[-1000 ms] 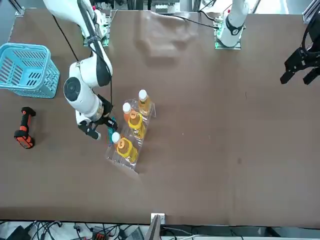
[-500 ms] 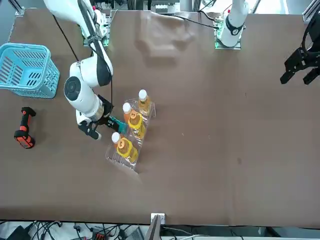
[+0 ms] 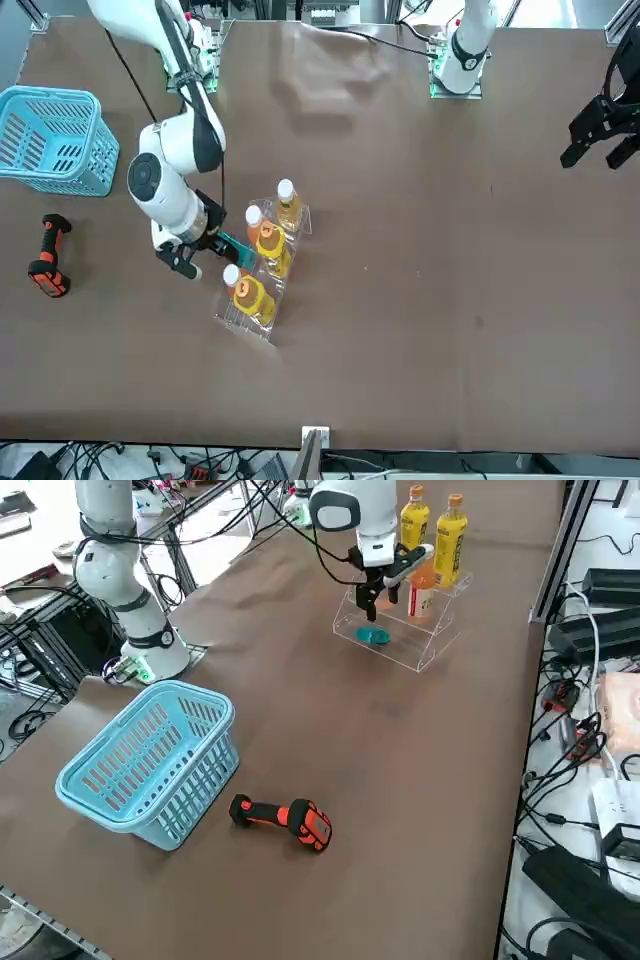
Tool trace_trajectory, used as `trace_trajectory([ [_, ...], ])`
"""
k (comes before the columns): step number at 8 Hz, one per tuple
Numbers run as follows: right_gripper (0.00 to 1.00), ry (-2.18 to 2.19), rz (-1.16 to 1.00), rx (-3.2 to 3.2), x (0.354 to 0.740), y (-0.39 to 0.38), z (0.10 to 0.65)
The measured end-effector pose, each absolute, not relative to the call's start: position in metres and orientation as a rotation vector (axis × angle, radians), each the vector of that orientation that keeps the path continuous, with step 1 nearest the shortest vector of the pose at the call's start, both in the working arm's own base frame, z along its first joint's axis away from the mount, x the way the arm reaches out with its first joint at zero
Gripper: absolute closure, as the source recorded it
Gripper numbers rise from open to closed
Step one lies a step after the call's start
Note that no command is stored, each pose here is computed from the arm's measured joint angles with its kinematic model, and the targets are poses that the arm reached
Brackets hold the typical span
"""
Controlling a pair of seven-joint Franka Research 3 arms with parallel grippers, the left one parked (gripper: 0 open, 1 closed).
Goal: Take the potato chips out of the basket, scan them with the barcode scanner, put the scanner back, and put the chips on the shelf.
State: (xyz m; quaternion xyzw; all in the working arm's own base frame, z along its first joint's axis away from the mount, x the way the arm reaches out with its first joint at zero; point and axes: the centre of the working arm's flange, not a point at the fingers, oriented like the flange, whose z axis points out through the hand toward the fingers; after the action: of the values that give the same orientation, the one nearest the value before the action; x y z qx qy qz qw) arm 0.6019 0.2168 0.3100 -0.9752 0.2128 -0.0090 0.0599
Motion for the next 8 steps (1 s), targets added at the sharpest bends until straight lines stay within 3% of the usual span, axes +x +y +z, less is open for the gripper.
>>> trace_trajectory([
  [3, 0.0, 0.531, 0.031, -2.987, 0.617, 0.169, 0.329],
  [8, 0.0, 0.244, 0.174, -3.04, 0.634, 0.064, 0.439],
])
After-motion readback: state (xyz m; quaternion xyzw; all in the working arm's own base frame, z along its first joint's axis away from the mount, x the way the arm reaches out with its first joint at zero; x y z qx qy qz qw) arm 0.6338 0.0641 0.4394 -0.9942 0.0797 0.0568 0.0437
